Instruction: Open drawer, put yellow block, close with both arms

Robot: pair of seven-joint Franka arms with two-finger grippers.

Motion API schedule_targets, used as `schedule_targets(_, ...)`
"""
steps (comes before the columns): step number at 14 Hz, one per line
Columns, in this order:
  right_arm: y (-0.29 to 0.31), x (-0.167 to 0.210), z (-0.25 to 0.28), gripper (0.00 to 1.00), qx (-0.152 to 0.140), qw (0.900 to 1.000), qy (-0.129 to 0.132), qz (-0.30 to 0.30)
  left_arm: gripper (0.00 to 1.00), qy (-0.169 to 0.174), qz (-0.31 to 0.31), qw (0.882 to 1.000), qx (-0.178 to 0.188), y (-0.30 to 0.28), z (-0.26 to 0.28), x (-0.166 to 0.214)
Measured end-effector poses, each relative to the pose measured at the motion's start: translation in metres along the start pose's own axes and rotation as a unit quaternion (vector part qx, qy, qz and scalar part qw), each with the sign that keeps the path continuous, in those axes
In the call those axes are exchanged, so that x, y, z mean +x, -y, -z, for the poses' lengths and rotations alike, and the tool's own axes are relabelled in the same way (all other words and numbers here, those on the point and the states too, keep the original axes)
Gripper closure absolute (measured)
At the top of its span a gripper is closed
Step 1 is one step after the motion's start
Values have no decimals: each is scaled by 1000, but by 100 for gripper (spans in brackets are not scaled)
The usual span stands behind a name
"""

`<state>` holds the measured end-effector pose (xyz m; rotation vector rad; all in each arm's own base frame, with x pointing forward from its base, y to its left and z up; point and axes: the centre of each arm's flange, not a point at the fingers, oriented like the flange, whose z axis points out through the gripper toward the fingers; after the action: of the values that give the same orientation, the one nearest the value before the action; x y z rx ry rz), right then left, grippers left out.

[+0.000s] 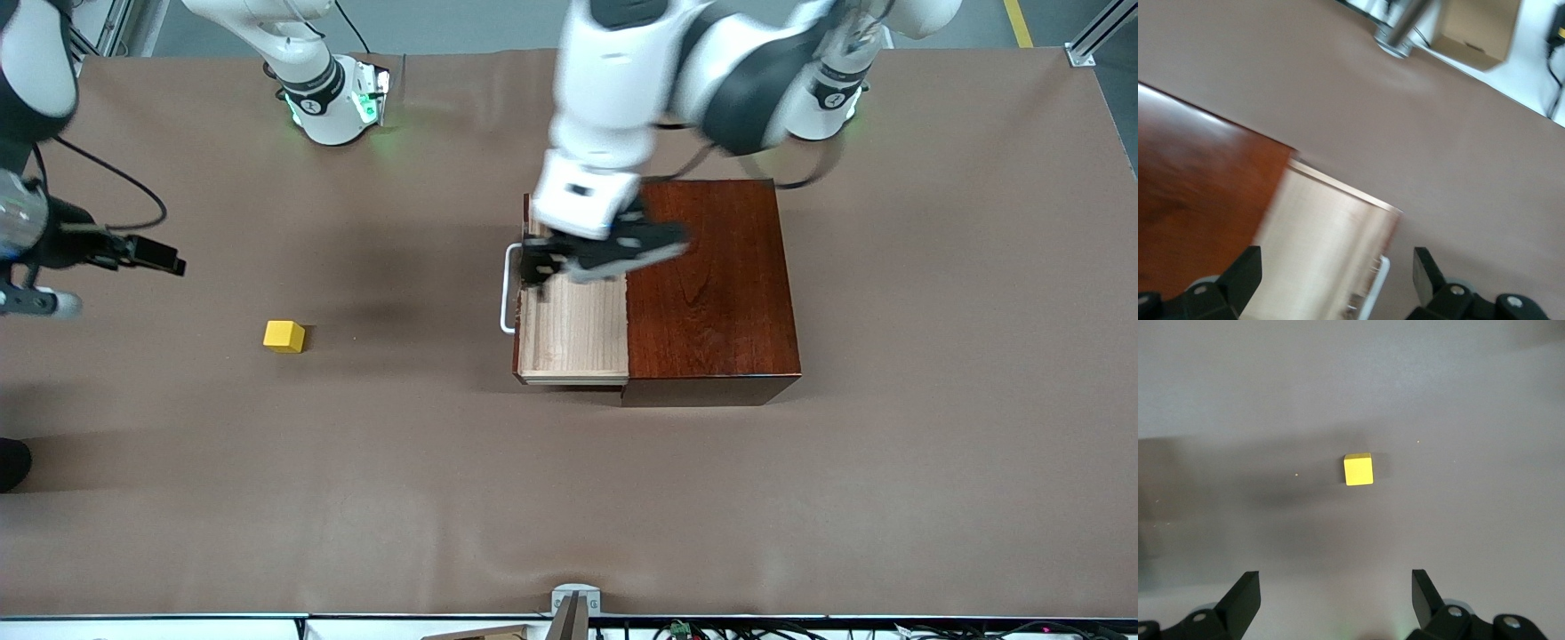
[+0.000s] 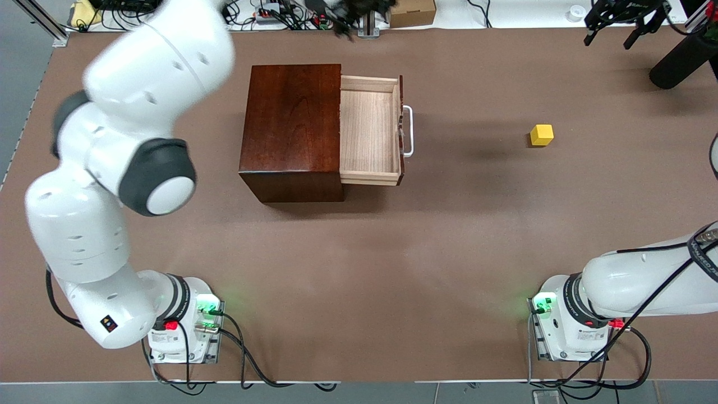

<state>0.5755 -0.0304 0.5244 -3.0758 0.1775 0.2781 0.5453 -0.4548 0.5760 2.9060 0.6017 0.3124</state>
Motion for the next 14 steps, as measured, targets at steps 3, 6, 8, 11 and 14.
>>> schedule_targets(3,-3,21,-33,0,-2,1000,17,-4,0,13,-36,999,37,70,44,70)
schedule_targets(6,-6,39,-70,0,-3,999,34,-8,0,41,-85,993,72,151,74,130)
schedule_targets(8,-8,49,-96,0,-4,999,36,-10,0,64,-116,987,87,196,84,153)
schedule_targets(11,-16,53,-132,0,-4,999,28,-17,0,91,-179,976,89,256,90,173)
schedule_targets(14,-20,51,-164,0,-4,1000,19,-21,0,111,-192,971,84,313,98,174)
